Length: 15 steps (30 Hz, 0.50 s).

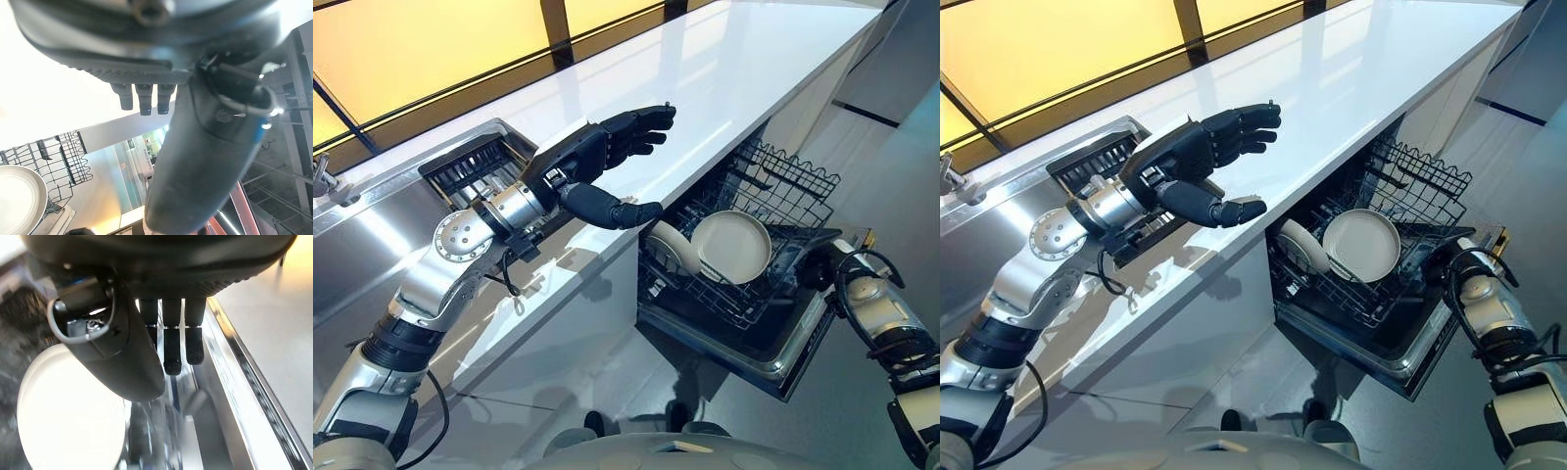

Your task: Pick up plates and place into dishwasher.

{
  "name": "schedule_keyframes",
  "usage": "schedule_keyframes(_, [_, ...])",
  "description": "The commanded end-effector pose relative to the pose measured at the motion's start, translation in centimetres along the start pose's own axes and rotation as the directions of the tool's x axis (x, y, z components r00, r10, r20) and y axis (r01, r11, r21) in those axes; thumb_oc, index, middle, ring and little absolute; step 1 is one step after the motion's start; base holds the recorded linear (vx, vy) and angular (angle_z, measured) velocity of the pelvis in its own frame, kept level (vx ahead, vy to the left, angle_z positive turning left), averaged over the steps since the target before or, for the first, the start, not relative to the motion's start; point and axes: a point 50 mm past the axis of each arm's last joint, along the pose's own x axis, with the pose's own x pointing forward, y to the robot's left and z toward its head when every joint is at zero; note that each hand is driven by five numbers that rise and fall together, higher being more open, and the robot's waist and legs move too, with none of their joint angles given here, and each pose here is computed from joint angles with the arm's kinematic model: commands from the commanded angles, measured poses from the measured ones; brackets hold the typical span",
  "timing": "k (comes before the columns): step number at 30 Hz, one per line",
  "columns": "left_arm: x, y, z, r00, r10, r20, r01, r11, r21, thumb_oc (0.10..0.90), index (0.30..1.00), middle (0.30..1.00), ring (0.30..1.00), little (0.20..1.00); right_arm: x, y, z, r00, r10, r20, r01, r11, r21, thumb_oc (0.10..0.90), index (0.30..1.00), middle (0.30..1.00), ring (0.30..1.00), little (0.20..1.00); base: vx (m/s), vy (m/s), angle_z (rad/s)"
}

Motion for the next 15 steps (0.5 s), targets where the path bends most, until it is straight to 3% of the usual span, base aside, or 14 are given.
schedule_keyframes(1, [1.8,-0.1,4.5,0.971,-0.031,0.236,0.015,0.998,0.067,0.8,0.9,0.9,0.9,0.9,0.2,-2.8,3.8,0.99,-0.083,0.11,0.088,0.995,-0.041,0.1,0.3,0.3,0.3,0.2,0.0,0.0,0.0])
schedule_keyframes(9, [1.9,-0.5,4.1,0.972,-0.037,0.233,0.025,0.998,0.056,0.8,0.9,0.9,0.9,0.9,0.7,0.6,3.4,0.995,0.008,0.099,-0.004,0.999,-0.039,0.1,0.3,0.3,0.3,0.2,0.0,0.0,0.0])
schedule_keyframes(15, [1.8,-0.6,4.2,0.97,-0.031,0.24,0.02,0.999,0.05,0.8,0.9,0.9,0.9,0.9,0.9,2.7,1.4,0.997,0.078,-0.022,-0.079,0.996,-0.048,0.1,0.3,0.3,0.3,0.2,0.0,-0.002,0.01])
